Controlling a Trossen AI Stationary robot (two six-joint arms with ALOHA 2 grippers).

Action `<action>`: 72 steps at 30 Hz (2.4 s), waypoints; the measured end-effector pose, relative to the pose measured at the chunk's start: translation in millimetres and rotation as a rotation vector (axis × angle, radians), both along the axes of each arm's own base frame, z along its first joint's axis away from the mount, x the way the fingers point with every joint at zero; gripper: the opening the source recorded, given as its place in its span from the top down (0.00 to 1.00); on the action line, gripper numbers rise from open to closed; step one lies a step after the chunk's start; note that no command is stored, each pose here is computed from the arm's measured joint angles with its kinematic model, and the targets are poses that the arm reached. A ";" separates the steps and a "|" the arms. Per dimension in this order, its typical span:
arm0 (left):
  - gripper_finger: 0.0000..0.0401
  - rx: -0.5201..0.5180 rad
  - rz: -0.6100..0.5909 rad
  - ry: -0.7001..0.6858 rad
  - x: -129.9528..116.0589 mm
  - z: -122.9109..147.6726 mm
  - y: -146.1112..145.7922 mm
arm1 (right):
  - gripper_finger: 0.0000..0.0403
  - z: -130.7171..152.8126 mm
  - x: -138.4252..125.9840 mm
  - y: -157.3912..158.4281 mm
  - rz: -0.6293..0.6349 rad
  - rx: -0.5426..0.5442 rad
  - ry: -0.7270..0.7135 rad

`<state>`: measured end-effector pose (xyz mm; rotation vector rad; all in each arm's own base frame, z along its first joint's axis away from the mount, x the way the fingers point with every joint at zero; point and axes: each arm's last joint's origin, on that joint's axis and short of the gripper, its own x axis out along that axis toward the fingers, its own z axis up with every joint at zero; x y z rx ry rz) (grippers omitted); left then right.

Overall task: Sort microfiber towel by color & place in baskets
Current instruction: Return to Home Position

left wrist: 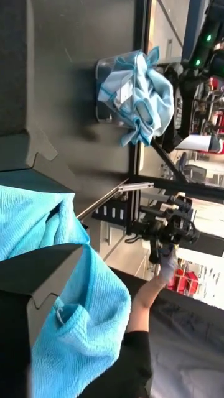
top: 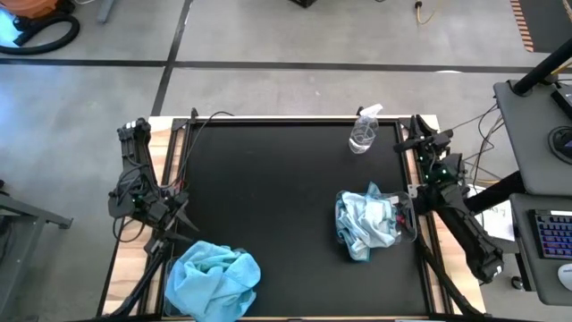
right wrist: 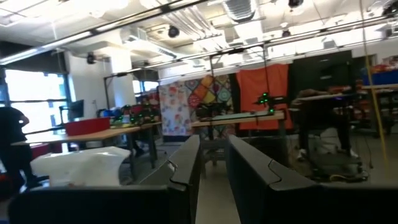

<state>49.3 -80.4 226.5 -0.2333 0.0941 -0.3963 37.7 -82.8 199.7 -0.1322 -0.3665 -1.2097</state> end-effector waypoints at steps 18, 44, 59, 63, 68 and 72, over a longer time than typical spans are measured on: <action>0.68 0.103 -0.468 -0.227 -7.0 -1.0 -14.5 | 0.83 1.0 -0.4 -1.6 -0.011 0.012 0.006; 0.68 0.171 -0.629 -0.549 -12.7 -34.9 -17.0 | 0.83 2.8 -0.6 -1.2 -0.011 0.008 0.004; 0.68 0.288 -0.097 -0.418 12.1 -40.0 10.7 | 0.83 2.9 -0.6 -1.1 -0.011 0.007 0.004; 0.68 0.308 0.042 -0.402 20.8 -39.2 19.8 | 0.83 3.1 -0.6 -1.1 -0.011 0.007 0.003; 0.68 0.401 0.222 -0.385 30.7 -39.7 33.4 | 0.83 3.1 -0.6 -1.1 -0.011 0.007 0.003; 0.68 0.443 0.422 -0.268 38.7 -46.7 48.1 | 0.83 3.1 -0.6 -1.1 -0.012 0.007 0.003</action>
